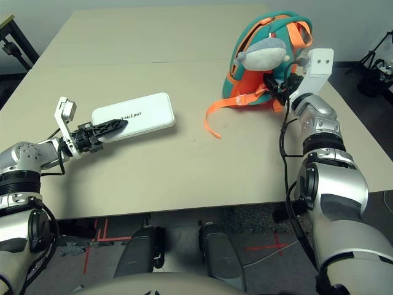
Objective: Put the pencil case into the backpack and zip it.
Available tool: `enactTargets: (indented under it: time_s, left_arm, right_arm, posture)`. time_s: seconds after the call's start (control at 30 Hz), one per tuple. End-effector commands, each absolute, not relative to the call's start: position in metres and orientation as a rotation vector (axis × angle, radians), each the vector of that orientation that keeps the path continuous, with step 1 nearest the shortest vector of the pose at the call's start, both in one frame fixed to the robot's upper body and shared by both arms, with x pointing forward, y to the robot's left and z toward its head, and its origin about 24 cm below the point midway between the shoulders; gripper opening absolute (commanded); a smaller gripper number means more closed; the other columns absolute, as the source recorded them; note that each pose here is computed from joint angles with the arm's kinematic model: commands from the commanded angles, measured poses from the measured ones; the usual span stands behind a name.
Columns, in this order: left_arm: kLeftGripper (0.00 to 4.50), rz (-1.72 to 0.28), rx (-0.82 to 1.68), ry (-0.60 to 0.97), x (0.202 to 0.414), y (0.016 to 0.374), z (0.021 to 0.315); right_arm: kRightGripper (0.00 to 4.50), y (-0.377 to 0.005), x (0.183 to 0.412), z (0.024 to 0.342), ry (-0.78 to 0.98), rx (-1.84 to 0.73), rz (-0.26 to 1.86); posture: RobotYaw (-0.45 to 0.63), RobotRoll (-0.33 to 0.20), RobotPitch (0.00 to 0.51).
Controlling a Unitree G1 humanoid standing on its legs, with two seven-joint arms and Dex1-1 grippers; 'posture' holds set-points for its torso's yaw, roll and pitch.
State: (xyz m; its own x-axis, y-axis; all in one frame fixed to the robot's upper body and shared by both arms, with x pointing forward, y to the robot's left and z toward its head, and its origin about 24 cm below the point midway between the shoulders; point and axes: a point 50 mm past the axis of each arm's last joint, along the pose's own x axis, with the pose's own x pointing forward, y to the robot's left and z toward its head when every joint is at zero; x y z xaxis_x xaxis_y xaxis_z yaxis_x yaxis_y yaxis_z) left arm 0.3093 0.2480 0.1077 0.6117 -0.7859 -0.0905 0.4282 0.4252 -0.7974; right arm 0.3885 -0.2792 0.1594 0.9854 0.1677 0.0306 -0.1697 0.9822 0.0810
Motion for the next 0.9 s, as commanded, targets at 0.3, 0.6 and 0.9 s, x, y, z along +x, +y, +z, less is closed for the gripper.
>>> enactTargets:
  time_s: [0.3, 0.6, 0.9]
  left_arm:
    - [3.13, -0.813, -0.83, 0.44, 0.31, 0.248, 0.115]
    - [3.13, -0.744, -0.773, 0.346, 0.317, 0.27, 0.129]
    - [3.13, -0.686, -0.727, 0.269, 0.327, 0.288, 0.147]
  right_arm:
    - [0.11, -0.269, 0.391, 0.165, -0.072, 0.141, 0.234]
    - [0.11, -0.237, 0.387, 0.187, -0.202, 0.2, 0.469]
    - [0.11, -0.213, 0.355, 0.219, -0.312, 0.249, 0.596]
  posture:
    - [-0.06, 0.0, 0.078]
    - [-0.06, 0.0, 0.085]
    - [-0.08, 0.0, 0.082]
